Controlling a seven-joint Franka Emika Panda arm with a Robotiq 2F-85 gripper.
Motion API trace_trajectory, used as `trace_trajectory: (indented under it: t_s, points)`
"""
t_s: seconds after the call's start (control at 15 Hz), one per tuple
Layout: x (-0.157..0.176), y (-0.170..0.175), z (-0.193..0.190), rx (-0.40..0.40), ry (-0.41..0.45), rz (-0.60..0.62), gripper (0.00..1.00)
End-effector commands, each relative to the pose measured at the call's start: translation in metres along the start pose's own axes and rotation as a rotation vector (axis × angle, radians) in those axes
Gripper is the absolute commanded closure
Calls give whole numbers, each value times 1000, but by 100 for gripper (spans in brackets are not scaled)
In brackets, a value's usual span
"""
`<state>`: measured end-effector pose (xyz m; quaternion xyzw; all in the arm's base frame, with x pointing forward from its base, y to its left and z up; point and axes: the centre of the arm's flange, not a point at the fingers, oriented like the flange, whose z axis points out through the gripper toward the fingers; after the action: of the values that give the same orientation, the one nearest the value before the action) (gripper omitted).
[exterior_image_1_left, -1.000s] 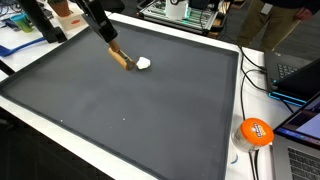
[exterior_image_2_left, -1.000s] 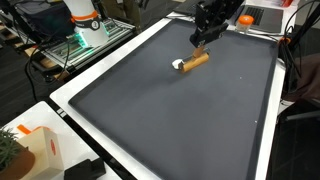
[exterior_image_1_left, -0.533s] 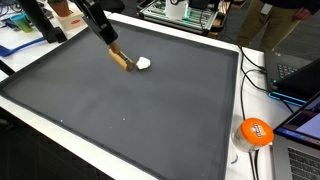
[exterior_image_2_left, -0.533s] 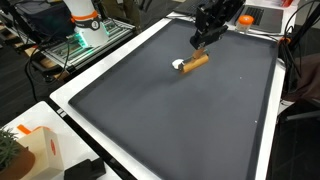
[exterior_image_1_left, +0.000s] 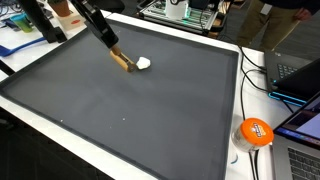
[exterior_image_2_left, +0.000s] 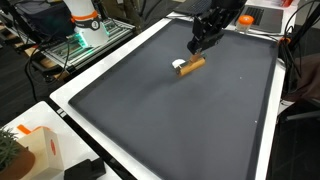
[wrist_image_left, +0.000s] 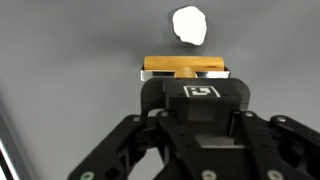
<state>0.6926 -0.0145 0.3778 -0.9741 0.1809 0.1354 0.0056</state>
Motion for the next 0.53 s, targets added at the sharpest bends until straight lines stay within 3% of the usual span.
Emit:
trace_trajectory:
  t_s: [0.0, 0.47]
  points:
    - [10, 2, -5, 34, -60, -19, 78]
    - [16, -3, -3, 82, -86, -48, 78]
